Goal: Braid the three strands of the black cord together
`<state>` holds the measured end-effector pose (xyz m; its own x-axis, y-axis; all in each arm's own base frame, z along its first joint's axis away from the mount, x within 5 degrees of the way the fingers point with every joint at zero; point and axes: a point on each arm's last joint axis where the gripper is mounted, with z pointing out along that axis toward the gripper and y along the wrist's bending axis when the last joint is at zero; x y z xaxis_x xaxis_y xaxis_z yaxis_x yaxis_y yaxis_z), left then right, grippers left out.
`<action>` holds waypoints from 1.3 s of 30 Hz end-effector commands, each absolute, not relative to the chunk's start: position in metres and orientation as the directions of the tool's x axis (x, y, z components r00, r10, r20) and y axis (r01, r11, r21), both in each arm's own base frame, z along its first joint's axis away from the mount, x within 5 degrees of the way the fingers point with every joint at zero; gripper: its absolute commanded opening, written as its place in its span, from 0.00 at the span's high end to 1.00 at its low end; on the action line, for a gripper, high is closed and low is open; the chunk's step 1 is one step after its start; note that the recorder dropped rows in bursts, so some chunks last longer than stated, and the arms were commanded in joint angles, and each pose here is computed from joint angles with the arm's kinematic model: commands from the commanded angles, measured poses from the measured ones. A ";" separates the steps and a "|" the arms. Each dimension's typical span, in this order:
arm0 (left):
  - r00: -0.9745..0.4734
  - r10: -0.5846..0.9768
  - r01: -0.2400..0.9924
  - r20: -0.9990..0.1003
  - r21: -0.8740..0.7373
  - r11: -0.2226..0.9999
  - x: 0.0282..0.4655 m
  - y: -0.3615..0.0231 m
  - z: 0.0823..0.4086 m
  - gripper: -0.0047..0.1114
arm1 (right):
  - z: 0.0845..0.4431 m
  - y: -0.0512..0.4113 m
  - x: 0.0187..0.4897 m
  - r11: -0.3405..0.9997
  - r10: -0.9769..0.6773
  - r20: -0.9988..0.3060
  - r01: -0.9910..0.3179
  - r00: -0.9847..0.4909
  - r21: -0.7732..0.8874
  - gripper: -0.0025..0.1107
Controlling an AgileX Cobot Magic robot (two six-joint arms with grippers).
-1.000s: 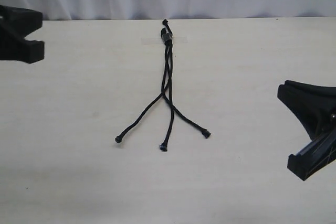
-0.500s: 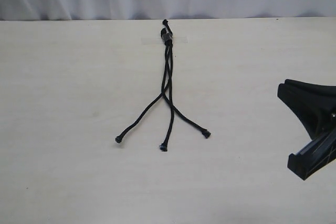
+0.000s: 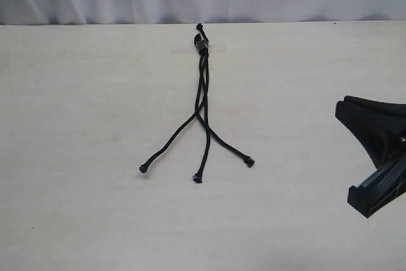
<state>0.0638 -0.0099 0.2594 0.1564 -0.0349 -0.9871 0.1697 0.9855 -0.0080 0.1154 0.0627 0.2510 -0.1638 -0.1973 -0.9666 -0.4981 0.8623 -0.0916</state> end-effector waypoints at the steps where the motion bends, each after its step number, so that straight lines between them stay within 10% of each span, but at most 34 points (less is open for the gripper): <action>1: 0.156 -0.047 0.176 -0.987 -0.018 0.984 0.063 -0.010 0.258 0.96 | 0.251 0.062 0.115 0.864 -0.191 -0.969 -0.496 -0.155 -0.091 0.94; 17: 0.066 0.113 -0.082 -0.991 0.107 0.991 0.049 0.001 0.243 0.96 | 0.251 0.062 0.115 0.864 -0.191 -0.969 -0.496 -0.155 -0.091 0.94; 39: -0.106 0.023 -0.140 -0.994 0.037 0.989 0.055 0.009 0.196 0.96 | 0.251 0.062 0.115 0.864 -0.190 -0.970 -0.496 -0.153 -0.091 0.94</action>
<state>0.0556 0.0086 0.1983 -0.0898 0.0292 -0.9955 -0.1420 0.9890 0.0418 0.1154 0.0627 0.2510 -0.1638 -0.1973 -0.9666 -0.4981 0.8623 -0.0916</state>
